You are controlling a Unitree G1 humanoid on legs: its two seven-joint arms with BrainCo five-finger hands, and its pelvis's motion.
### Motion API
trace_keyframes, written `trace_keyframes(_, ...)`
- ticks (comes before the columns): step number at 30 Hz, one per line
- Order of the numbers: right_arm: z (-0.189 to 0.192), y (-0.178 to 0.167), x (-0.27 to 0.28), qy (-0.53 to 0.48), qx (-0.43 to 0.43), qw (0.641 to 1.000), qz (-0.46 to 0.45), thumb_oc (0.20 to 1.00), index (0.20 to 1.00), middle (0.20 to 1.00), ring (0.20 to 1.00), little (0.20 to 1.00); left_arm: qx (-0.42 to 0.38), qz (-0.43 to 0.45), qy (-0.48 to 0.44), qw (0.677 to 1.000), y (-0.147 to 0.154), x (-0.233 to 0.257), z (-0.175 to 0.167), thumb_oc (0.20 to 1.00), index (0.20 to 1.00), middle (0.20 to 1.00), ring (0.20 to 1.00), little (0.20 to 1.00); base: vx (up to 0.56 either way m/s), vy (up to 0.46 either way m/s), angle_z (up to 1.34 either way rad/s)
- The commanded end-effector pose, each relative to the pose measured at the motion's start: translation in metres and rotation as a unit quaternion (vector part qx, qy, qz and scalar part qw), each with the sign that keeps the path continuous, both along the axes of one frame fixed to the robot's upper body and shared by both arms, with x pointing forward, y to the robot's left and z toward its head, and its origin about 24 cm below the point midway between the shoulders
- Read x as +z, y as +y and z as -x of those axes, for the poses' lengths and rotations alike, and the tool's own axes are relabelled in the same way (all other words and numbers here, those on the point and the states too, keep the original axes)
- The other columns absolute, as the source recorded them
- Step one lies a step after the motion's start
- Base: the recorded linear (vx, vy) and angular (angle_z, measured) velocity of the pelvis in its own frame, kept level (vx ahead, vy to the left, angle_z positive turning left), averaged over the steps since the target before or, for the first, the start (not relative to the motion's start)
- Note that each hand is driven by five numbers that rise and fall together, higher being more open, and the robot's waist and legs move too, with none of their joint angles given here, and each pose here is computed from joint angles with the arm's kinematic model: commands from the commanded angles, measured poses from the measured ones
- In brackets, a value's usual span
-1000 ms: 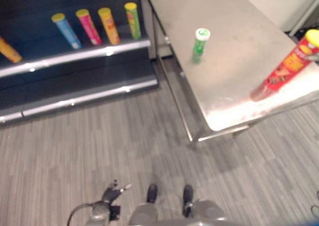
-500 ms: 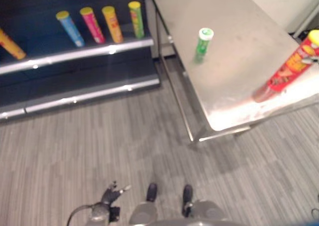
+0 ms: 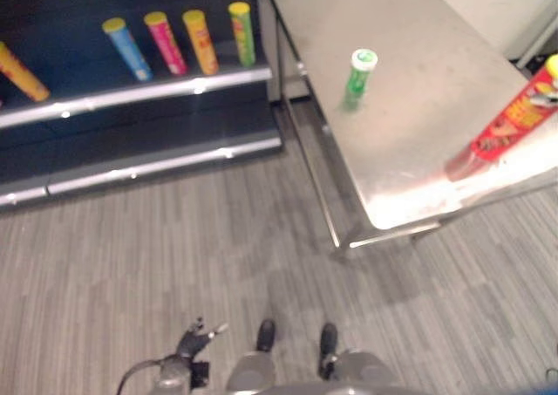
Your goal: Put the goods on the table back onto the shelves and tidy them up.
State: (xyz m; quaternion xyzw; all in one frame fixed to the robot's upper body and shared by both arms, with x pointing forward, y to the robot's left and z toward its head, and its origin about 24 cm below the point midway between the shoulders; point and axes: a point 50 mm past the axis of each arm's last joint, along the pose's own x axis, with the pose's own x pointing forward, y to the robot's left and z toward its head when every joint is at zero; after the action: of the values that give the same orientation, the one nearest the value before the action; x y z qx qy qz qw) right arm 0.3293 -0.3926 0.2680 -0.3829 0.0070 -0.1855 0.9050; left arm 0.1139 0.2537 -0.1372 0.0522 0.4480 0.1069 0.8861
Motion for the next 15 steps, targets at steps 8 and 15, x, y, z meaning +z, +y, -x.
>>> trace_keyframes(8,-0.002,0.004,0.042,-0.025,-0.011,0.998,0.051,0.2,0.2,0.2,0.2,0.2,-0.01,-0.025,-0.035,0.999,0.016,0.012,-0.013,1.0,1.0,1.0,1.0,1.0,0.0,0.0,0.0)
trace_keyframes(15,0.002,0.007,0.052,-0.065,0.0,0.997,0.051,0.2,0.2,0.2,0.2,0.2,-0.001,-0.027,-0.031,0.999,0.017,0.011,-0.011,1.0,1.0,1.0,1.0,1.0,0.0,0.0,0.0)
